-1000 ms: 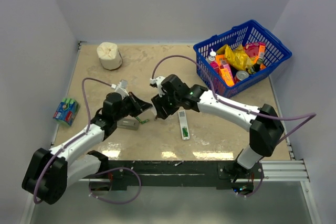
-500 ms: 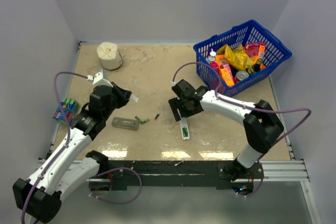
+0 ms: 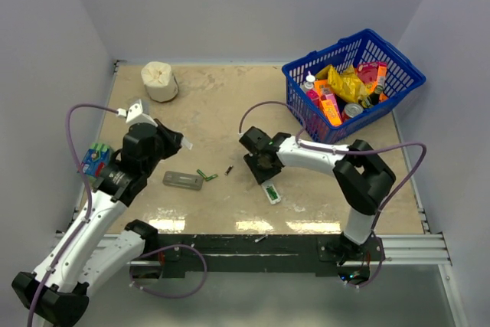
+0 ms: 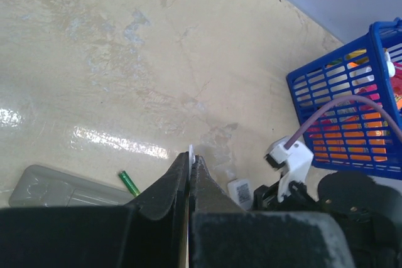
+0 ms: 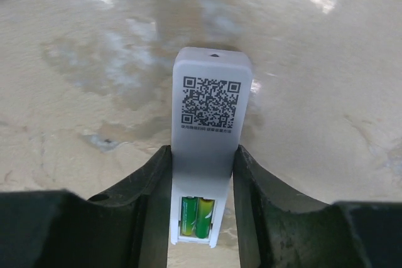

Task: Load the batteries into the remote control
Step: Move the remote control to the center of the board.

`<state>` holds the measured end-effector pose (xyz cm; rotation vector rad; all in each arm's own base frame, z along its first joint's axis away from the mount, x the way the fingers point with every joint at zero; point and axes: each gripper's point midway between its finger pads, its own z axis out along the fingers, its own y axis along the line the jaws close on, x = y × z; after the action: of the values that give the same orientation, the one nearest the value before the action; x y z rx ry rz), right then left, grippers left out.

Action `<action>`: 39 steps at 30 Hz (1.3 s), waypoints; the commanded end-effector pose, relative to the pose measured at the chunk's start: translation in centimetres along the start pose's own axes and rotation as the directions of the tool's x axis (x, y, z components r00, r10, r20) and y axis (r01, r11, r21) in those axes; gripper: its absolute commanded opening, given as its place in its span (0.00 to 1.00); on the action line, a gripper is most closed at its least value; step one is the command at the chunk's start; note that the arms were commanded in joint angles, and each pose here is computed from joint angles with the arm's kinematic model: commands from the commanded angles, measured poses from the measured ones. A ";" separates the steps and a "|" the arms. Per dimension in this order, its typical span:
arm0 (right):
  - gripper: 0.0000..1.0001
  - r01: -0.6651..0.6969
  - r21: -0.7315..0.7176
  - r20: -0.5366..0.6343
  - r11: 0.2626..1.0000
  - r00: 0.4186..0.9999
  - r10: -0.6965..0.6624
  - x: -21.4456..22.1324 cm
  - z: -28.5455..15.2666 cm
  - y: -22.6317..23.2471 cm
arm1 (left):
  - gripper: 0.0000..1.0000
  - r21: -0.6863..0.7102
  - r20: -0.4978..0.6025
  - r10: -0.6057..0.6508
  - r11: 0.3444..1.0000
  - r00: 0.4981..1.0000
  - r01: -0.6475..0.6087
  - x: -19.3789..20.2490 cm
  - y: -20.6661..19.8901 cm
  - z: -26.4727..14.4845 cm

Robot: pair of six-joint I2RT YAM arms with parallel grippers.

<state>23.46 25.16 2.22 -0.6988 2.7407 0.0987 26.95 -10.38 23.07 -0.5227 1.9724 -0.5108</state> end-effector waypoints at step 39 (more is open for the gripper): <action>0.60 0.603 0.162 0.699 0.781 0.489 -0.522 -6.4 -14.3 11.7 | 0.00 0.076 -0.108 -0.107 0.990 0.988 0.115 -2.7 -6.0 -1.0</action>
<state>17.63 36.46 12.58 -1.5241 1.7742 0.2399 27.15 -11.20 26.32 -0.5973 2.0391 -0.5416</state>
